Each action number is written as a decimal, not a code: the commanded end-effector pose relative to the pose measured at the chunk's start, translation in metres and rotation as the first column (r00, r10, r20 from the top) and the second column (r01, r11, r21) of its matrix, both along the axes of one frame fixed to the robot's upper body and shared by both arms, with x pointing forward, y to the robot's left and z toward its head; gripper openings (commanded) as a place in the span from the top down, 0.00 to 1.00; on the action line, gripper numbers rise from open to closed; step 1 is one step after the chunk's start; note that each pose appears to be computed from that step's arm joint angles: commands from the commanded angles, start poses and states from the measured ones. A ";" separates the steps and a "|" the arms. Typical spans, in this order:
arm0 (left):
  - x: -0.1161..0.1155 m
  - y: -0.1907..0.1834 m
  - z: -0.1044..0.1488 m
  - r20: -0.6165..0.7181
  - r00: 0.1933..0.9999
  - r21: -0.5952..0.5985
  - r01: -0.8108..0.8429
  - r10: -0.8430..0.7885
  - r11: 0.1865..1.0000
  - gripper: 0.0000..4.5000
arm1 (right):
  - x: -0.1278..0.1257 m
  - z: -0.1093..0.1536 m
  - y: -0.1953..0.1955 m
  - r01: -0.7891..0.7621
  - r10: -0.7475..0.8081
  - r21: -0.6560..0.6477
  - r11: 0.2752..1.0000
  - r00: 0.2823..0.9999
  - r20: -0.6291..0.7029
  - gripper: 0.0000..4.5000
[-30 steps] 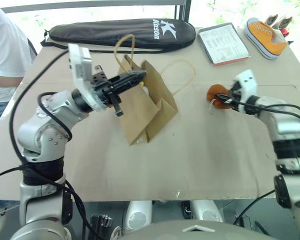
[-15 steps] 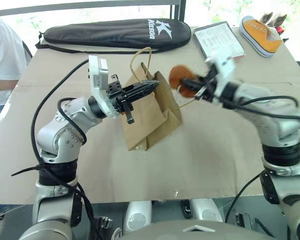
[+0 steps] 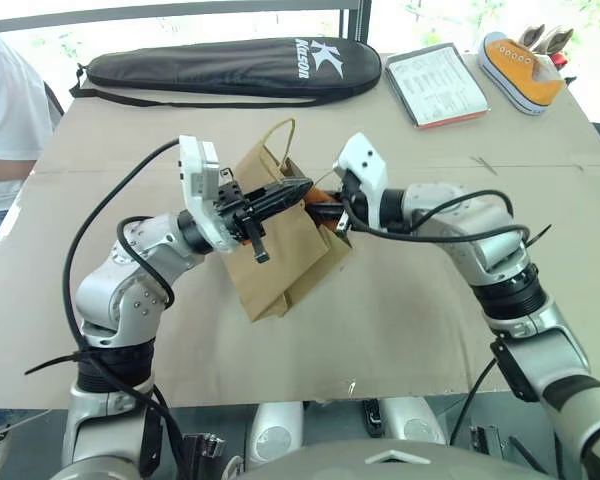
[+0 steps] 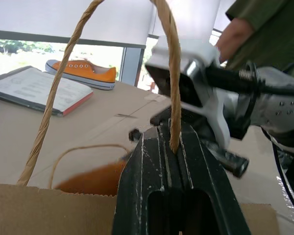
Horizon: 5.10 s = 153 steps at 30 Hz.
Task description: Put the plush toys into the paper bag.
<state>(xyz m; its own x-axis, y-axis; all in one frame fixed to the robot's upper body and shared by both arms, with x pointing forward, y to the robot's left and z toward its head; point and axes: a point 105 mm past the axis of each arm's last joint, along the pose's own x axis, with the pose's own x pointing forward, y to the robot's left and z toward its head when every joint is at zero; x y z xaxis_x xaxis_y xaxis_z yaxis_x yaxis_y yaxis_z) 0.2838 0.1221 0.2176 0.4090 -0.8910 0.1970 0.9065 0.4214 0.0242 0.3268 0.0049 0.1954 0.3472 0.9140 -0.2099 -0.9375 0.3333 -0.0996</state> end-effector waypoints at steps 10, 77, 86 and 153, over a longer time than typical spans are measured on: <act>-0.011 -0.018 0.011 0.105 0.992 0.023 0.061 -0.063 0.998 1.00 | -0.024 -0.040 0.046 -0.330 0.332 -0.127 0.935 0.943 -0.009 0.83; 0.021 0.042 0.044 0.096 0.984 -0.095 -0.142 0.151 0.985 1.00 | -0.068 0.108 -0.067 -0.018 0.105 0.547 0.837 0.986 -0.128 0.99; 0.072 0.005 0.019 0.125 0.991 0.081 -0.066 0.056 0.994 1.00 | -0.046 0.055 -0.072 0.185 -0.129 0.365 0.912 0.977 -0.172 0.99; 0.051 -0.016 -0.030 0.243 0.952 0.172 -0.232 0.187 0.958 0.96 | -0.034 -0.040 -0.062 0.185 -0.189 0.114 0.976 0.982 0.024 1.00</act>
<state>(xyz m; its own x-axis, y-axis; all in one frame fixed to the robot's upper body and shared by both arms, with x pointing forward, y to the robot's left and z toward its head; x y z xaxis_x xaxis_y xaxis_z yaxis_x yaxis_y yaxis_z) 0.3370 0.1077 0.1729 0.6035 -0.7926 0.0873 0.7530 0.6025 0.2645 0.2979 -0.0544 0.1394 0.5122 0.8464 -0.1459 -0.8583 0.5105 -0.0518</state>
